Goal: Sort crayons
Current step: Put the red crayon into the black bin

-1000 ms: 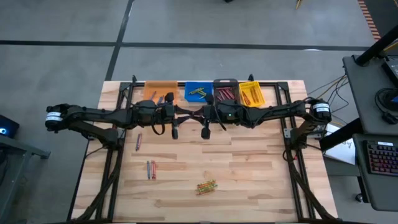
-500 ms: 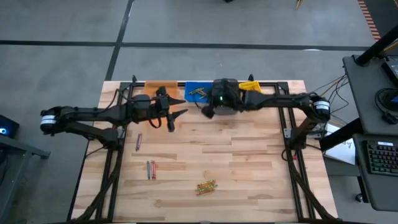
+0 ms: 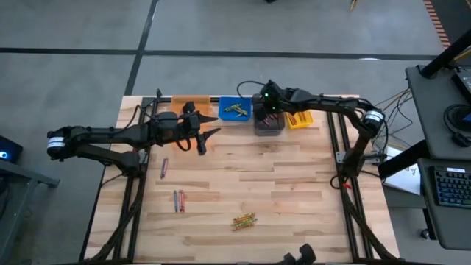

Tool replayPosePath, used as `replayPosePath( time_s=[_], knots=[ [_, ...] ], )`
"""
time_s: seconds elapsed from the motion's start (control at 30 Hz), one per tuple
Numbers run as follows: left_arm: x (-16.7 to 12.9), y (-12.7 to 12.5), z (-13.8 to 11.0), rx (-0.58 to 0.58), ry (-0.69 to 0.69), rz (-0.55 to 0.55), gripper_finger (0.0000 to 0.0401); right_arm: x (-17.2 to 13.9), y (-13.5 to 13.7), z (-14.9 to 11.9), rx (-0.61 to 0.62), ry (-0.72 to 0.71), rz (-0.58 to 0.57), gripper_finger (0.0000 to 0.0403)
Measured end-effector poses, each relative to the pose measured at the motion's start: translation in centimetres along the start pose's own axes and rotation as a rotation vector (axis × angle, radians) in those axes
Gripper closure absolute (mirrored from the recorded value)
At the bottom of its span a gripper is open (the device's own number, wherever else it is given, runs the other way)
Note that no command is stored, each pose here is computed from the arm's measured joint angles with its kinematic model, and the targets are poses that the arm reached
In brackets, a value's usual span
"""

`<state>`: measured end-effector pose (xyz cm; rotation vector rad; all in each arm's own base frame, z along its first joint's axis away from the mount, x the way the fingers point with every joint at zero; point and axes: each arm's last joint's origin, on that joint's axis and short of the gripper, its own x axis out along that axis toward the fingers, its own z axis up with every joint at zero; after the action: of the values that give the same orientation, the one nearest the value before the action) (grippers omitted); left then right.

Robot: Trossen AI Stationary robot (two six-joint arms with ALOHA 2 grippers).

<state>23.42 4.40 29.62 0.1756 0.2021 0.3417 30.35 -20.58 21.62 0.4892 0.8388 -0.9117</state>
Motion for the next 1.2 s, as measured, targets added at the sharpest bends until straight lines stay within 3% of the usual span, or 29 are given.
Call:
replayPosePath(
  time_s=[0.17,0.4,0.53,0.7,0.87,0.97,1.1,1.2],
  knots=[
    [0.0,0.1,-0.1,0.01,0.013,0.005,0.0243,1.5,0.4,-0.2,0.024,0.029,-0.012,0.038],
    [0.1,0.3,-0.4,0.004,0.037,0.014,0.0243,1.9,0.4,0.0,0.025,0.029,-0.024,0.0318],
    [0.0,0.4,-1.0,-0.027,0.101,0.079,0.0243,1.7,0.4,0.1,0.025,0.03,-0.024,0.0289],
    [-0.6,0.6,-2.0,-0.13,0.337,0.187,0.0243,0.5,1.0,0.6,0.017,-0.003,0.001,0.027],
    [-2.5,0.7,-3.1,-0.262,0.761,0.263,0.0243,-1.2,1.9,0.9,-0.012,-0.045,0.036,0.0264],
    [-3.6,0.9,-3.7,-0.28,0.964,0.337,0.0243,-1.9,2.5,1.0,-0.045,-0.069,0.056,0.0264],
    [-3.8,0.9,-3.6,-0.262,1.109,0.371,0.0243,-2.5,3.1,1.0,-0.061,-0.094,0.076,0.0265],
    [-3.2,0.4,-4.0,-0.301,1.172,0.318,0.0243,-2.5,3.2,0.9,-0.066,-0.095,0.079,0.0268]
  ],
)
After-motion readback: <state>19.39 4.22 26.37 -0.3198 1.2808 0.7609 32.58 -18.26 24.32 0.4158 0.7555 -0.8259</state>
